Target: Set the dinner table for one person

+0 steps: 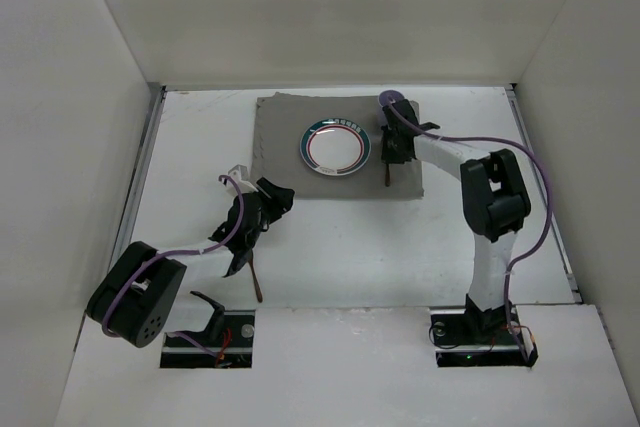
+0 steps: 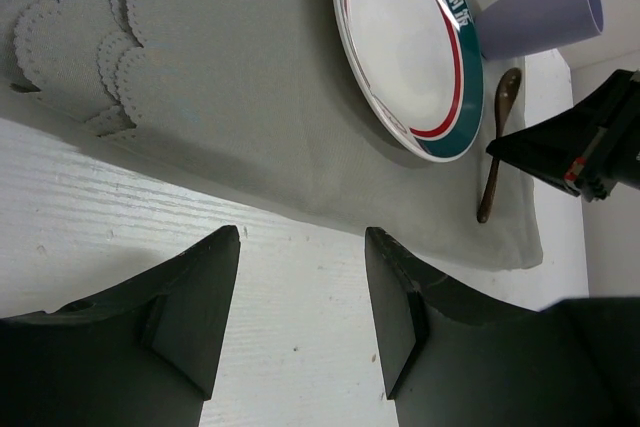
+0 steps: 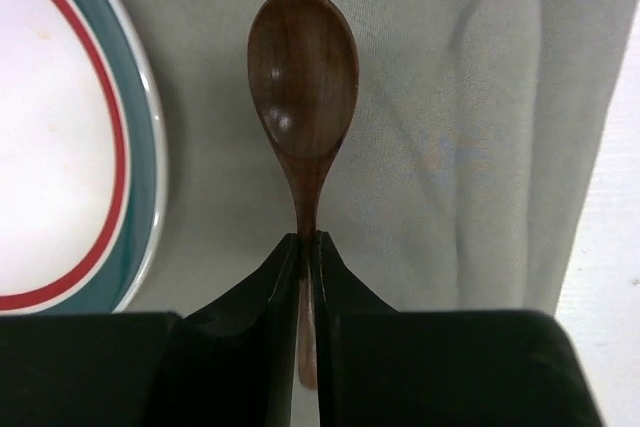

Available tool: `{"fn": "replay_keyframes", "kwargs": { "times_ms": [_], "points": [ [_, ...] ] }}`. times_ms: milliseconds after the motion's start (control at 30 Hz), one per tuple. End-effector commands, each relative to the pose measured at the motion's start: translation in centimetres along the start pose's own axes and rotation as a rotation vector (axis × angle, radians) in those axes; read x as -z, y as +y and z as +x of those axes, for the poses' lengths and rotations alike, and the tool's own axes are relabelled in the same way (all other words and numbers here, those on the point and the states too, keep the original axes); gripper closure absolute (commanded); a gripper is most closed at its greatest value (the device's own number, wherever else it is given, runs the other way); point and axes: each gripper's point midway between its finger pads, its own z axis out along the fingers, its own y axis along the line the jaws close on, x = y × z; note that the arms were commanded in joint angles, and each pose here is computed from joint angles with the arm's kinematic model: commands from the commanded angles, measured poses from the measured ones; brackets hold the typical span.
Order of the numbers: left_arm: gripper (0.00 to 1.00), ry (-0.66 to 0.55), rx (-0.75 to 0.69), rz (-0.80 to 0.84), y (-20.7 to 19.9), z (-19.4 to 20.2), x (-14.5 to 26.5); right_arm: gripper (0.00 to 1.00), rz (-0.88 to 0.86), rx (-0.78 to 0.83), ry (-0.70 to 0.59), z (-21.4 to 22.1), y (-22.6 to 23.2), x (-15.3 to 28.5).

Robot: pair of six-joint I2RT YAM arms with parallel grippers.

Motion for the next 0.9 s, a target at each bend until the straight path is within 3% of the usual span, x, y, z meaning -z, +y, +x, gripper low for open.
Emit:
{"fn": "replay_keyframes", "kwargs": {
  "times_ms": [0, 133, 367, 633, 800, 867],
  "points": [
    [0.49, -0.053, 0.013, 0.049, -1.5, -1.5, -0.1, 0.86, -0.022, 0.008, -0.021, -1.0, 0.8, -0.1],
    [0.49, -0.051, 0.006, 0.045, -1.4, -1.5, -0.3, 0.8, -0.02, -0.009, -0.041, -1.2, 0.7, -0.1],
    [0.49, -0.06, 0.005, 0.043, -1.3, -1.7, -0.1, 0.57, -0.031, -0.037, -0.103, -2.6, 0.6, 1.8],
    [0.52, -0.061, -0.039, 0.05, -2.3, -1.7, 0.0, 0.33, -0.126, -0.131, -0.351, -5.9, 1.1, 10.9],
    [0.61, -0.081, -0.115, -0.01, -3.0, -2.6, 0.4, 0.33, -0.21, -0.201, -0.484, -3.8, 1.8, 14.8],
    [0.7, -0.084, -0.159, -0.07, -2.7, -3.1, 1.1, 0.47, -0.264, -0.203, -0.52, -2.1, 2.9, 15.8]
  ]
}}
